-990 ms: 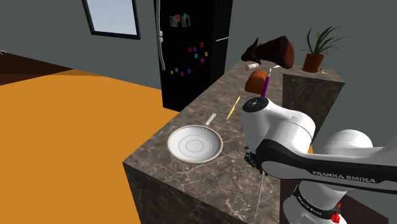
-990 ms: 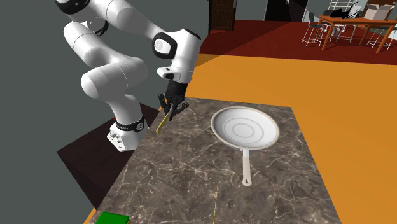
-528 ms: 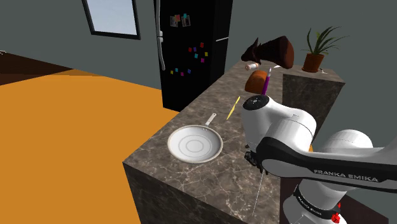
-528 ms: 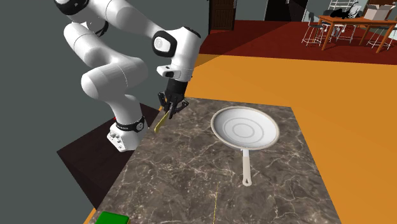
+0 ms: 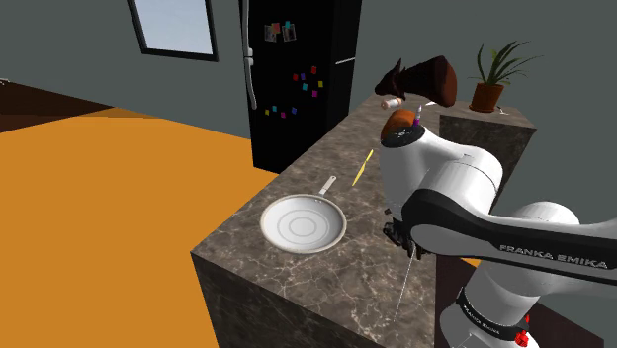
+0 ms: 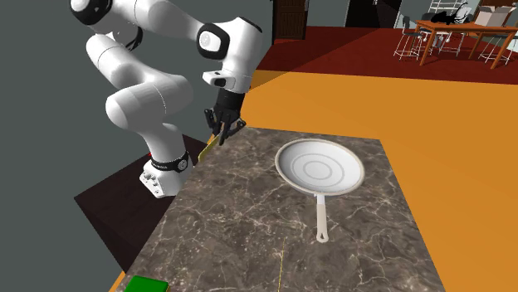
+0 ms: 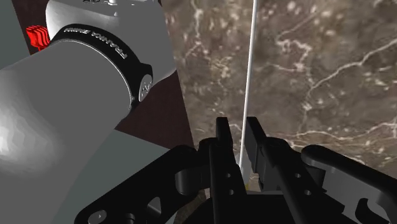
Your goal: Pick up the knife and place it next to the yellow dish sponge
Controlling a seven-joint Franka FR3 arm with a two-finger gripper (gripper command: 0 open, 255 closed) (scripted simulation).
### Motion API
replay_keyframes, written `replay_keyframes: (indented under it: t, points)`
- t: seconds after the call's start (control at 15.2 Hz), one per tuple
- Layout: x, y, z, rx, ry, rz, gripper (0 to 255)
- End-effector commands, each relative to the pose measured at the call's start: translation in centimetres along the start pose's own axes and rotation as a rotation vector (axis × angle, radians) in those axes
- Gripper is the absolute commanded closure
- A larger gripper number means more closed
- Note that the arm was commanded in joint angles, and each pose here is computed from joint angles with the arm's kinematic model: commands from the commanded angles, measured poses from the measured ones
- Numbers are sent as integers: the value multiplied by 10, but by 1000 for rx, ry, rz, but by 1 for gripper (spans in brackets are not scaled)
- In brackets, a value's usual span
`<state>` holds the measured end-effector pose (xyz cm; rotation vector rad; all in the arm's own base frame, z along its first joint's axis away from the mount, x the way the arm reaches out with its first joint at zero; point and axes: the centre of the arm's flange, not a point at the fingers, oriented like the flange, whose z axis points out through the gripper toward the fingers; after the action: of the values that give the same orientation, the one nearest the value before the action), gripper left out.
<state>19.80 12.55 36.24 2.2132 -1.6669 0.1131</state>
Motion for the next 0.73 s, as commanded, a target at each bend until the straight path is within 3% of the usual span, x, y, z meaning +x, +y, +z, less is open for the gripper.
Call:
replay_keyframes:
  t: [0.0,0.66]
  points:
    - [2,3,-9,-1,0,0,255]
    - [17,16,-58,-1,0,0,255]
